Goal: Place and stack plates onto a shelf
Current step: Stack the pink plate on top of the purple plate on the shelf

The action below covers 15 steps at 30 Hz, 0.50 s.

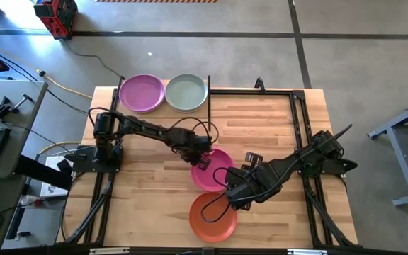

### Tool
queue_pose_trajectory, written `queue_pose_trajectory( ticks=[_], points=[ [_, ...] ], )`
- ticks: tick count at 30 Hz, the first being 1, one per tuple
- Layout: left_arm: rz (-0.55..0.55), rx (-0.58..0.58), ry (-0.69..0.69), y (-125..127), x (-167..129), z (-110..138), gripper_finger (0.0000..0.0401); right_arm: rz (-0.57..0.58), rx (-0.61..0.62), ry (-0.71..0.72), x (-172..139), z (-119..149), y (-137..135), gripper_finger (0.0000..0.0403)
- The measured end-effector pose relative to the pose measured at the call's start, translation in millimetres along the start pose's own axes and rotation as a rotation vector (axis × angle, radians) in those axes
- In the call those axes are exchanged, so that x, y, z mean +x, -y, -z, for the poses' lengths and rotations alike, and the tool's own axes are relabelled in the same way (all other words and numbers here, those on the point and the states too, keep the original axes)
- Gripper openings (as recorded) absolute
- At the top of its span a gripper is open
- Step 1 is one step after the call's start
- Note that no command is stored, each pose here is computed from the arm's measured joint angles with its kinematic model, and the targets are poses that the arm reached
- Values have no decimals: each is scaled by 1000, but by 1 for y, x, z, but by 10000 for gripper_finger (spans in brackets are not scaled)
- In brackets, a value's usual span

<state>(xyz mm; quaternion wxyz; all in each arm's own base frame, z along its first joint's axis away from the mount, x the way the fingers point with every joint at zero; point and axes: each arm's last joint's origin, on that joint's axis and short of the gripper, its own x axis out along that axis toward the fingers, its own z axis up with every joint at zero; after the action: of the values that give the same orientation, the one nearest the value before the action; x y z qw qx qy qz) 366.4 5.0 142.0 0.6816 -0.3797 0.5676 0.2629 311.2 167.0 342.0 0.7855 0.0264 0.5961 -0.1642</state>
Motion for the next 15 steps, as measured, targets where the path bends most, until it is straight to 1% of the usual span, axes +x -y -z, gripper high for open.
queue_pose_trajectory(
  ticks=[3, 8, 12, 15],
  points=[
    [10, 25, 0, 1, 0, -1, 9, 1, 1, 0, 0, 0, 0, 119],
    [21, 60, 16, 1, -13, 1, 6, 6, 8, 2, 1, -2, 2, 119],
    [27, 81, 84, -1, -35, 0, 3, 9, 20, 0, 2, -5, 5, 119],
    [22, 74, 139, -6, -57, 0, 2, 12, 27, -1, 3, -7, 7, 119]
  ],
)
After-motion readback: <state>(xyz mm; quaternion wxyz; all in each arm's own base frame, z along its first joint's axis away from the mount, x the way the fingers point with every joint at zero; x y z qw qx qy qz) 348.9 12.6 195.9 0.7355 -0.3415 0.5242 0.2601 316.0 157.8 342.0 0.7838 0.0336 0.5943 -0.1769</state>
